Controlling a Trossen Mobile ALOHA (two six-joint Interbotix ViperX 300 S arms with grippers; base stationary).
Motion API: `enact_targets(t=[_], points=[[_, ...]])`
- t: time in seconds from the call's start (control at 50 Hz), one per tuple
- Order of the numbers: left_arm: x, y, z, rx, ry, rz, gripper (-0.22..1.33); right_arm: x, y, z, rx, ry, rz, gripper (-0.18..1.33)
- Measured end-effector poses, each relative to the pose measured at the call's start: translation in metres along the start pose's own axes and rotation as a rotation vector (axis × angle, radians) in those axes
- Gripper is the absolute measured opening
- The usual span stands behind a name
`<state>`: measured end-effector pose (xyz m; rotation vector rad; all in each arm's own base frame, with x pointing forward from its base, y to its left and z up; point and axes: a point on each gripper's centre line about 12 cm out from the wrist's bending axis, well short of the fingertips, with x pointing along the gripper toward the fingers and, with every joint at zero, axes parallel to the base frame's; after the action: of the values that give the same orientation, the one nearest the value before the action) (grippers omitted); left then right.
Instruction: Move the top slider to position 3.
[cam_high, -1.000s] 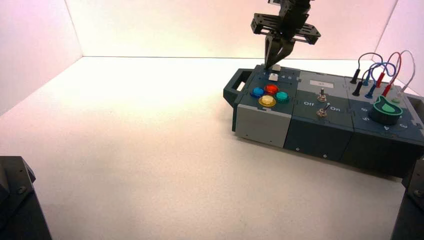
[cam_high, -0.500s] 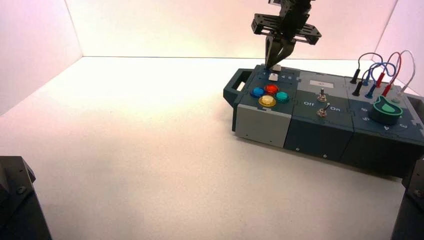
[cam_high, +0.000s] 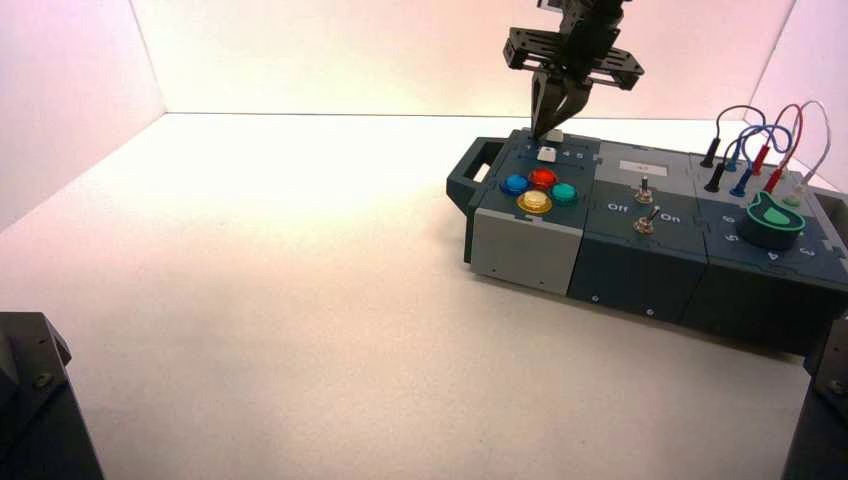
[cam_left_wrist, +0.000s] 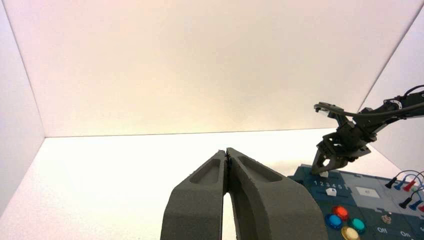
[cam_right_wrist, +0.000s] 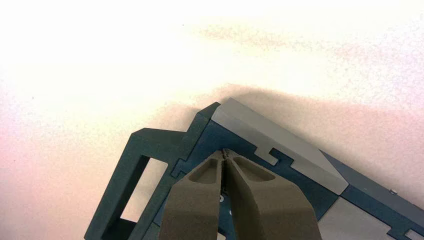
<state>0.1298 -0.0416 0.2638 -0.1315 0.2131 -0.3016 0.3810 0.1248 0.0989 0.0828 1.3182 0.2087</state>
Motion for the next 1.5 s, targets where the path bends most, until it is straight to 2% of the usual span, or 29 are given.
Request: enact_targets(t=[0.5, 0.76, 0.92, 1.06, 1.26, 1.5], points=[[0.000, 0.000, 0.000, 0.000, -0.002, 0.000, -0.16, -0.008, 0.001, 0.001, 0.001, -0.007, 0.002, -0.14], [0.000, 0.000, 0.000, -0.002, 0.000, 0.000, -0.16, -0.037, 0.008, 0.013, -0.002, -0.057, 0.021, -0.14], [0.000, 0.000, 0.000, 0.000, 0.000, 0.000, -0.16, -0.048, 0.010, 0.012, -0.007, -0.048, 0.026, -0.14], [0.000, 0.000, 0.000, 0.000, 0.000, 0.000, -0.16, -0.057, 0.010, 0.002, -0.009, -0.028, 0.027, -0.14], [0.000, 0.000, 0.000, -0.001, -0.003, 0.000, -0.16, -0.066, 0.007, -0.022, -0.008, 0.024, 0.023, -0.14], [-0.003, 0.000, 0.002, 0.001, -0.018, -0.003, -0.16, -0.073, 0.003, -0.040, -0.017, 0.088, 0.010, -0.14]])
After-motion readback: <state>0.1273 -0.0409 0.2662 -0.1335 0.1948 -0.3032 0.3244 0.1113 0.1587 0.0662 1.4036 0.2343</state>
